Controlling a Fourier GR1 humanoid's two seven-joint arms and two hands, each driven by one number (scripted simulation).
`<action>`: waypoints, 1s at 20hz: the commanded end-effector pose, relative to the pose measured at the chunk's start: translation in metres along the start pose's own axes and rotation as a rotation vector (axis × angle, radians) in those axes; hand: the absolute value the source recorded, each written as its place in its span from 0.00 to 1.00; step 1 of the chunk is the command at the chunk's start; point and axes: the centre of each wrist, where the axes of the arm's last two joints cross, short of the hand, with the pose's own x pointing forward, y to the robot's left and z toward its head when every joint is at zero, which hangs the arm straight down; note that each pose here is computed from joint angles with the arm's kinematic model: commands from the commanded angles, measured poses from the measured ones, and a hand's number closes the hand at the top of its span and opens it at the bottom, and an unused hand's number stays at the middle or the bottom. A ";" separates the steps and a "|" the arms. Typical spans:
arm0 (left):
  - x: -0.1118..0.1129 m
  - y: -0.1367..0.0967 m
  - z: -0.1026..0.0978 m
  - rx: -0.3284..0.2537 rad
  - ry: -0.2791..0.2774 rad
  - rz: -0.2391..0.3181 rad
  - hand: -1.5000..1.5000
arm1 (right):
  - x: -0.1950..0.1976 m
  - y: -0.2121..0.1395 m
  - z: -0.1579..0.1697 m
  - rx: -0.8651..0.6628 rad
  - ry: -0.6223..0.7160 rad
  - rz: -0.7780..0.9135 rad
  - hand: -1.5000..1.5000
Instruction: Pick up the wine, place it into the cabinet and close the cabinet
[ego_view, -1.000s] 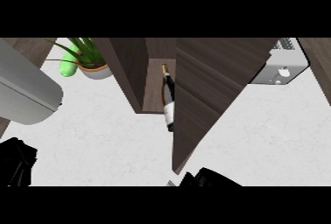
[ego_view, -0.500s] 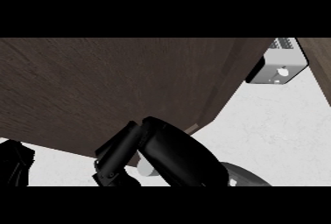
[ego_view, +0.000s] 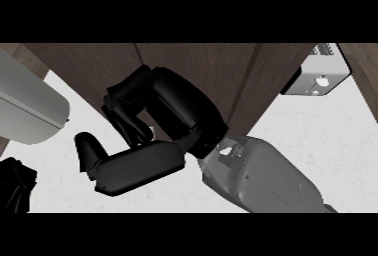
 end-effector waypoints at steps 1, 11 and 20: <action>-0.001 0.011 0.014 -0.018 -0.005 -0.004 1.00 | -0.013 -0.016 -0.023 -0.096 0.010 -0.027 1.00; 0.012 0.003 -0.003 -0.015 0.007 -0.016 1.00 | -0.036 -0.087 -0.019 -0.170 0.056 -0.018 1.00; -0.001 0.006 -0.008 -0.027 0.014 -0.021 1.00 | -0.027 -0.134 -0.028 -0.237 0.017 0.052 1.00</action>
